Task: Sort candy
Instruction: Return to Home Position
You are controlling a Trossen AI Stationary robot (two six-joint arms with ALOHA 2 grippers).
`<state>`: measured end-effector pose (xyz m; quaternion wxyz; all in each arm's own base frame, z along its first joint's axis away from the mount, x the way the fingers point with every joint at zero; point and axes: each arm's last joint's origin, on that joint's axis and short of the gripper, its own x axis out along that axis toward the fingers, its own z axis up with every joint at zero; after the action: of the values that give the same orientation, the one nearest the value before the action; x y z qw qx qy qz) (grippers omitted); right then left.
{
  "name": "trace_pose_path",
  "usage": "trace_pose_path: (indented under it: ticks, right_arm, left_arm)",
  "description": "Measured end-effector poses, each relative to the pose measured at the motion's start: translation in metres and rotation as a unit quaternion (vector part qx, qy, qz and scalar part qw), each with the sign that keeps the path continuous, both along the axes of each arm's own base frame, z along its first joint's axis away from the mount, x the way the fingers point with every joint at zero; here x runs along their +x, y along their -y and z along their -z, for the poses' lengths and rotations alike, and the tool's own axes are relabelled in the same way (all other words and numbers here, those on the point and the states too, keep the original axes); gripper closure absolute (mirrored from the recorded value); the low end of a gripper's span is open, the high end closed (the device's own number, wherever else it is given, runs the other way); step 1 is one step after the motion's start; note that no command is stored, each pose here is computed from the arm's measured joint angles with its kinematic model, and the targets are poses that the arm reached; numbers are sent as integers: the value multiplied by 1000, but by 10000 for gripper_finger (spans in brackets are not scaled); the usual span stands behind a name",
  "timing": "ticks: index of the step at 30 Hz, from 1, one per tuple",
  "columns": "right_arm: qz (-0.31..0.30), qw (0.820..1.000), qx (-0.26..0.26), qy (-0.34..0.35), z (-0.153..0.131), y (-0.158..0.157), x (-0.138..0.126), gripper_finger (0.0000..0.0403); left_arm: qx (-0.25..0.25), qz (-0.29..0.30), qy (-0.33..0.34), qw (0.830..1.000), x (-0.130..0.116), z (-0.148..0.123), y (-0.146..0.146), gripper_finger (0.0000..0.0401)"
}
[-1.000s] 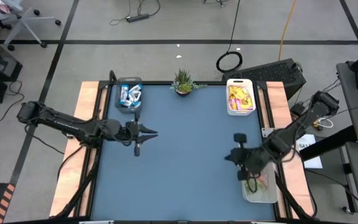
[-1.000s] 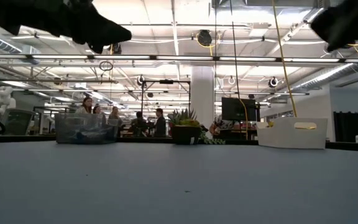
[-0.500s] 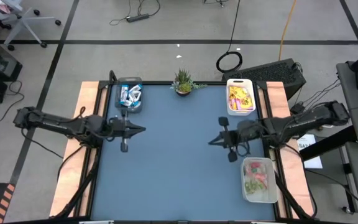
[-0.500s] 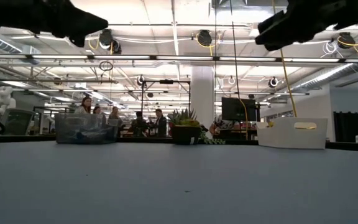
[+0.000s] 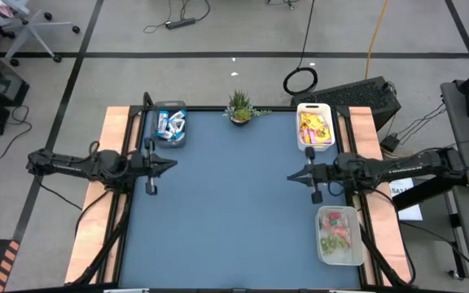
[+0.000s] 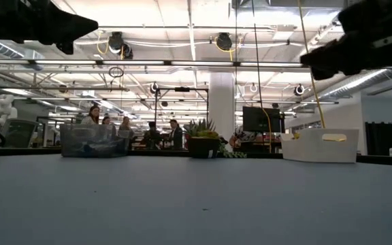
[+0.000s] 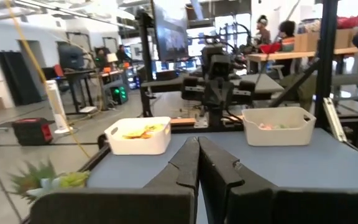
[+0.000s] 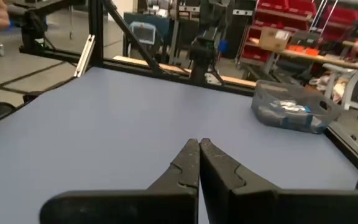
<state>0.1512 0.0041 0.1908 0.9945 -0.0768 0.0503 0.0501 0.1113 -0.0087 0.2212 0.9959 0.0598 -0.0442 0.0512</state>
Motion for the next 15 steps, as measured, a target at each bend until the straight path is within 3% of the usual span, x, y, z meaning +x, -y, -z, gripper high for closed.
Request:
trace_pose_path:
  ticks: [9, 15]
  right_arm:
    - [10, 999, 19, 31, 7, 3, -35, 402]
    - [45, 998, 8, 47, 7, 11, -55, 402]
  left_arm:
    - [-5, -30, 10, 999, -22, 1, -5, 390]
    - [-8, -81, 0, 997, -30, 6, -9, 390]
